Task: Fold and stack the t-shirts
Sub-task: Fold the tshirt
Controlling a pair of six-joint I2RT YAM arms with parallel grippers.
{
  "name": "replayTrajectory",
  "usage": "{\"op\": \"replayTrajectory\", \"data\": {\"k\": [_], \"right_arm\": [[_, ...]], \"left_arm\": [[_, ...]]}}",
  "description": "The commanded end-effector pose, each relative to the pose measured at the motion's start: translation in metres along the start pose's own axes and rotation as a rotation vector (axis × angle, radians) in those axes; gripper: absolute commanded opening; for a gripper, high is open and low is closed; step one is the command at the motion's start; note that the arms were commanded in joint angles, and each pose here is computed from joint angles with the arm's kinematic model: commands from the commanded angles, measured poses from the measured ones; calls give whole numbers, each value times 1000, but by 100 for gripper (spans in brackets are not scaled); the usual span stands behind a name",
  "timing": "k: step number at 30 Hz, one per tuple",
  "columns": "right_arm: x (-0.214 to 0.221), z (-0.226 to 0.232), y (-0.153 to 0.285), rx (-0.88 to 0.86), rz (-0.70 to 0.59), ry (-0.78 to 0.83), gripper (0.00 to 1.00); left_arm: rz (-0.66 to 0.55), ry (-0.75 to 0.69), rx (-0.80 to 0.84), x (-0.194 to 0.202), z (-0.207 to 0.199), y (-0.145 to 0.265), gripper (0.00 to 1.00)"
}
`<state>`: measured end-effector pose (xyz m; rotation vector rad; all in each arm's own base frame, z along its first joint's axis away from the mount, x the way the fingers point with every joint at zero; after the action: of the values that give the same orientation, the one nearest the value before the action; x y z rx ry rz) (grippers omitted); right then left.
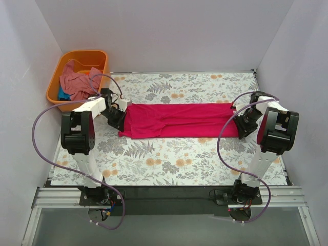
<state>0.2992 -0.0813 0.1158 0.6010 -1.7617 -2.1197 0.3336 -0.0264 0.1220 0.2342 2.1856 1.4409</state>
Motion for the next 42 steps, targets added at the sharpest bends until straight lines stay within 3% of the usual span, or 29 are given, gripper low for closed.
{"op": "replayTrajectory", "data": {"k": [1,7,11,13,18,21,26,28,32,42], "right_arm": [[-4,-14,-12,62,3,30,47],[-5,-12,-5,67,-12,40,47],[-10,-5,19,54,-71,52,48],[-18,-1,37,52,-137,58,50],[-37,26,88,0,-339,101,53],[-53,57,101,-61,-425,139,54],[-95,118,93,-255,-553,193,49],[-103,149,79,-368,-570,182,47],[-129,198,54,-432,-655,236,49],[-158,290,-12,-513,-526,247,53]], "left_arm": [[68,0,-58,18,5,-8,0],[40,12,-82,16,7,-10,0],[-21,11,-57,3,-2,9,20],[-68,14,-35,-6,-9,23,29],[-254,24,19,-21,-36,75,33],[-323,55,109,-16,-55,86,33],[-278,222,287,16,-77,64,38],[-267,239,297,23,-81,54,39],[-219,325,249,43,-80,28,42],[-206,401,156,40,-59,-3,47]]}}
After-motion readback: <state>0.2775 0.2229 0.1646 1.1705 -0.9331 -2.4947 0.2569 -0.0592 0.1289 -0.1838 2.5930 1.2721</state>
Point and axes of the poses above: each gripper's point midway between its finger pads, its own y axis back along the fingers, its own z axis along the line the jaws close on, x = y × z, the point moved 10 cm from there along y, back along the fingers, and after that the axes turned 3 degrees about y, right-handed, at the moved point
